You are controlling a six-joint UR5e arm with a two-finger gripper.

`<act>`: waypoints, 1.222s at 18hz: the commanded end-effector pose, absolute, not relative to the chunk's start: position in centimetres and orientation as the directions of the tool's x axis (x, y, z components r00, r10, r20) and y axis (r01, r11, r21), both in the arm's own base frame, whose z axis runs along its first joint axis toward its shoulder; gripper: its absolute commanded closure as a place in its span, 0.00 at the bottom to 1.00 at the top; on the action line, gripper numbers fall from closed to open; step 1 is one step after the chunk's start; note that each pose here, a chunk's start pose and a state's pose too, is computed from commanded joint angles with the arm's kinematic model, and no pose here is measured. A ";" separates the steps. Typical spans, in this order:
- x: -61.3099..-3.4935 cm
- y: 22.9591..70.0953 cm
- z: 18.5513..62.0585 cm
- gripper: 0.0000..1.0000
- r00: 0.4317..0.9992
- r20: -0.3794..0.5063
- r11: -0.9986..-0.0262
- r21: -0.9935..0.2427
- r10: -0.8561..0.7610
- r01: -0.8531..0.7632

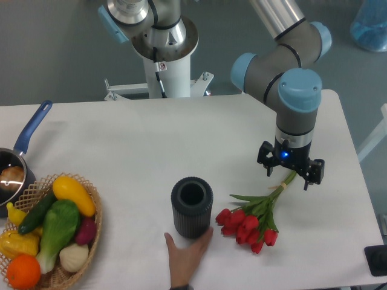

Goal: Pick up the flowers from the table
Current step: 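Lower the open gripper down over the stems of the red tulips, then close the gripper around the tulip stems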

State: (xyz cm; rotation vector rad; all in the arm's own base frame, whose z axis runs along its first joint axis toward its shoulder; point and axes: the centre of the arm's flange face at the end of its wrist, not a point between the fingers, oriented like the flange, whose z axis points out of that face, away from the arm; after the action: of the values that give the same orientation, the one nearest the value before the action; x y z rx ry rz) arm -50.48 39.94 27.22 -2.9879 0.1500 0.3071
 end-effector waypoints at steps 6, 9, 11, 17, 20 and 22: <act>-49.2 41.9 24.5 0.00 0.977 -0.170 -0.983 -0.106 -0.129 -0.148; -49.5 44.0 22.7 0.00 0.975 -0.160 -0.979 -0.104 -0.155 -0.173; -49.4 45.4 21.3 0.00 0.973 -0.148 -0.977 -0.098 -0.176 -0.191; -49.1 46.9 19.9 0.00 0.969 -0.152 -0.972 -0.100 -0.195 -0.211; -49.2 46.9 19.1 0.00 0.969 -0.149 -0.972 -0.099 -0.197 -0.212; -49.2 47.0 18.5 0.00 0.970 -0.143 -0.972 -0.097 -0.199 -0.213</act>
State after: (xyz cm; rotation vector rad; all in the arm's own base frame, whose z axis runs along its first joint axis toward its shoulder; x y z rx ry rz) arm -49.18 47.04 18.54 -3.0069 0.3155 0.2018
